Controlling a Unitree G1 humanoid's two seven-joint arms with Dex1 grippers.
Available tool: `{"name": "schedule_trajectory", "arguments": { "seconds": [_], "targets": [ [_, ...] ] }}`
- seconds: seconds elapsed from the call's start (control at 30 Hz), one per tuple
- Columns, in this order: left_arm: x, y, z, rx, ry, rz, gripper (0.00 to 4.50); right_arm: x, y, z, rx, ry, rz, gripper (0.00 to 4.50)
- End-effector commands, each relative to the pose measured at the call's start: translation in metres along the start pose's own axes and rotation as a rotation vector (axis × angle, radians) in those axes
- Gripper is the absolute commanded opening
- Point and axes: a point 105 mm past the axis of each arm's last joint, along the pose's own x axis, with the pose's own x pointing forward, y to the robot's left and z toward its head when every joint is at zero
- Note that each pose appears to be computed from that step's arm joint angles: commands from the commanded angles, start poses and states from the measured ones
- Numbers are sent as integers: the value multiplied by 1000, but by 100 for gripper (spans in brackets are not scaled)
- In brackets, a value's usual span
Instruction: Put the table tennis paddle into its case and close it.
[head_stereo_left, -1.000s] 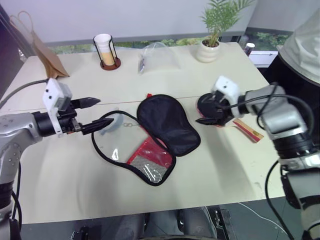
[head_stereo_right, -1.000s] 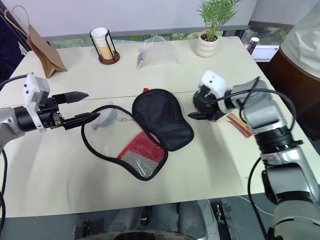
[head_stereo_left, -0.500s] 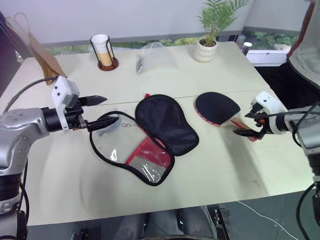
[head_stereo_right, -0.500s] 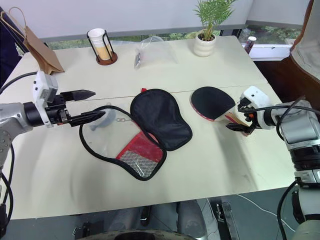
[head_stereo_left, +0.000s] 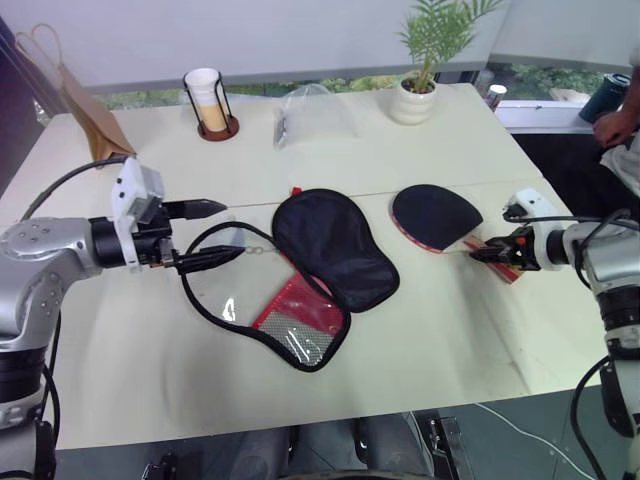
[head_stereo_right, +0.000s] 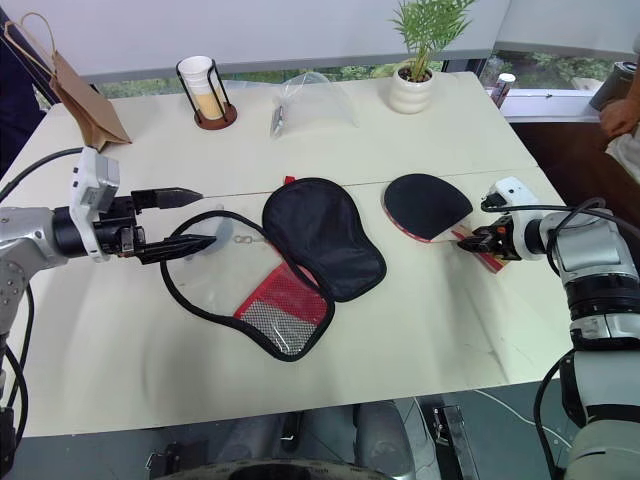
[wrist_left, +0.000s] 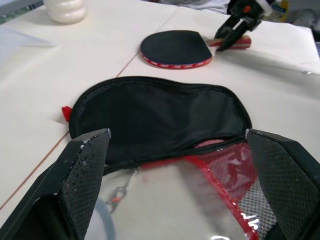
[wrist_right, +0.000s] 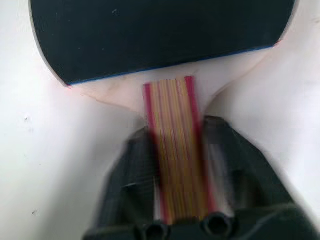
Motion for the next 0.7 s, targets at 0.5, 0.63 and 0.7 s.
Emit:
{"name": "schedule_trajectory", "arguments": {
  "seconds": [0.5, 0.63, 0.7],
  "targets": [
    [7, 12, 9, 47, -11, 0, 450, -21, 118, 110, 5, -264, 32, 85],
    [8, 12, 9, 49, -6, -6, 450, 1, 145, 111, 60, -248, 11, 85],
    [7, 12, 9, 49, -3, -9, 450, 9, 157, 113, 76, -249, 19, 85]
  ]
}}
